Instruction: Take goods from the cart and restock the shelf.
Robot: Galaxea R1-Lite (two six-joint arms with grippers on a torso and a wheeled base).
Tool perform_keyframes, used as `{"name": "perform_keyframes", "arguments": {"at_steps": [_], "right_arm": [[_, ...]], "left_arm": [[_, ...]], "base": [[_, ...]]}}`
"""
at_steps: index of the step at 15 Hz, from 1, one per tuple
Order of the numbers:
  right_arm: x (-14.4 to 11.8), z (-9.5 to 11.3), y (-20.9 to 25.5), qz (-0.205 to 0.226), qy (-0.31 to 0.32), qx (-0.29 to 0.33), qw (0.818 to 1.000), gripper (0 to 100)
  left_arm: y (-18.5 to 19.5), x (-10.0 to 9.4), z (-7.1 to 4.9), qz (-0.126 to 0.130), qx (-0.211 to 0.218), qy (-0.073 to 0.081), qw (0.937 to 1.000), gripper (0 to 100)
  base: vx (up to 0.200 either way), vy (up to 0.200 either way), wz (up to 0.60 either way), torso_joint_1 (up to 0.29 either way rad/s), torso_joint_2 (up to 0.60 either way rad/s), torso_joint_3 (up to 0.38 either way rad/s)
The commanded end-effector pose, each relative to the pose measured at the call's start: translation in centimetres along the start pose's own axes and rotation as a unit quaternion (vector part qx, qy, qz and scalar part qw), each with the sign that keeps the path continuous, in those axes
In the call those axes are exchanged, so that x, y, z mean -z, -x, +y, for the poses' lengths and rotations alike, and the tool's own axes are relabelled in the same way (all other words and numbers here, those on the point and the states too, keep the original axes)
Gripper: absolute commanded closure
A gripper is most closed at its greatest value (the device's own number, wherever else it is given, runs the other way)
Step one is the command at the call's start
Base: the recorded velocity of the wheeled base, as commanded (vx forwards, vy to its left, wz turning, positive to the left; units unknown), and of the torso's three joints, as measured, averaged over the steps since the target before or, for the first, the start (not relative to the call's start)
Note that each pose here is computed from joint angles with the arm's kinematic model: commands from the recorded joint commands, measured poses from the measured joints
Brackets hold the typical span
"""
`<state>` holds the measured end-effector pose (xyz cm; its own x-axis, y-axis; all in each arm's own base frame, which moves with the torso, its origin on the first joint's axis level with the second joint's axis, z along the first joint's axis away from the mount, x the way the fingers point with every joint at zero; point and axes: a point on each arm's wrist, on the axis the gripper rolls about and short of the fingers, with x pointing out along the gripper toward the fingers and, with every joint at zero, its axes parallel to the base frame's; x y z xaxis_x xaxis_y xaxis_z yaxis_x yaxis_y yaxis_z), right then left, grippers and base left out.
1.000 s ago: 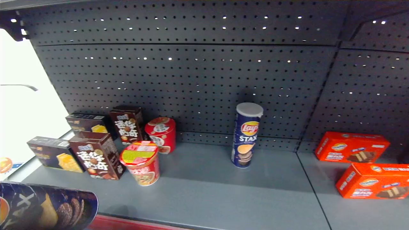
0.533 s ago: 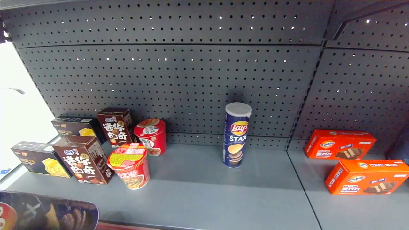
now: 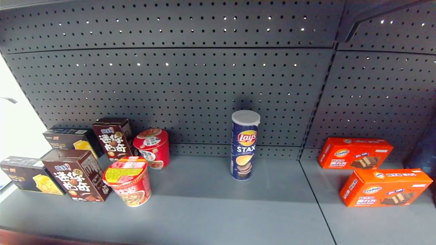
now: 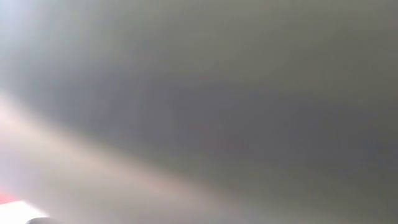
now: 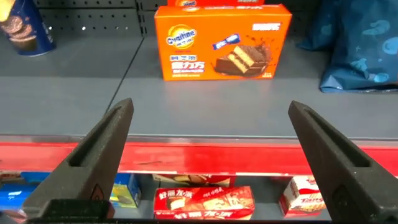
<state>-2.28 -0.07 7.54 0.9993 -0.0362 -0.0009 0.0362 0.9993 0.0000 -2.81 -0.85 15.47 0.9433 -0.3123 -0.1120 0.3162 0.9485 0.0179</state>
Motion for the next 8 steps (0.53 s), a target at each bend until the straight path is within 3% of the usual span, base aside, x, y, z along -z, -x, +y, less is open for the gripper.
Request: {"name": "perform_keyframes", "arguments": {"at_steps": [1,3,6,8], "right_arm": [[0.0,0.0,0.0,0.0,0.0,0.0,1.0,0],[0.0,0.0,0.0,0.0,0.0,0.0,1.0,0],[0.0,0.0,0.0,0.0,0.0,0.0,1.0,0],[0.0,0.0,0.0,0.0,0.0,0.0,1.0,0]], "left_arm": [[1.0,0.6,-0.4,-0.019,-0.001,-0.007,0.9998,100],[1.2,1.0,-0.5,-0.014,-0.001,-0.005,0.9999,100],[1.3,1.3,-0.6,-0.016,-0.001,-0.006,0.9998,100],[1.4,1.9,-0.6,-0.021,-0.002,-0.008,0.9997,100]], "base": [[0.0,0.0,0.0,0.0,0.0,0.0],[0.0,0.0,0.0,0.0,0.0,0.0],[0.0,0.0,-0.6,-0.001,0.0,0.007],[0.0,0.0,0.0,0.0,0.0,0.0]]}}
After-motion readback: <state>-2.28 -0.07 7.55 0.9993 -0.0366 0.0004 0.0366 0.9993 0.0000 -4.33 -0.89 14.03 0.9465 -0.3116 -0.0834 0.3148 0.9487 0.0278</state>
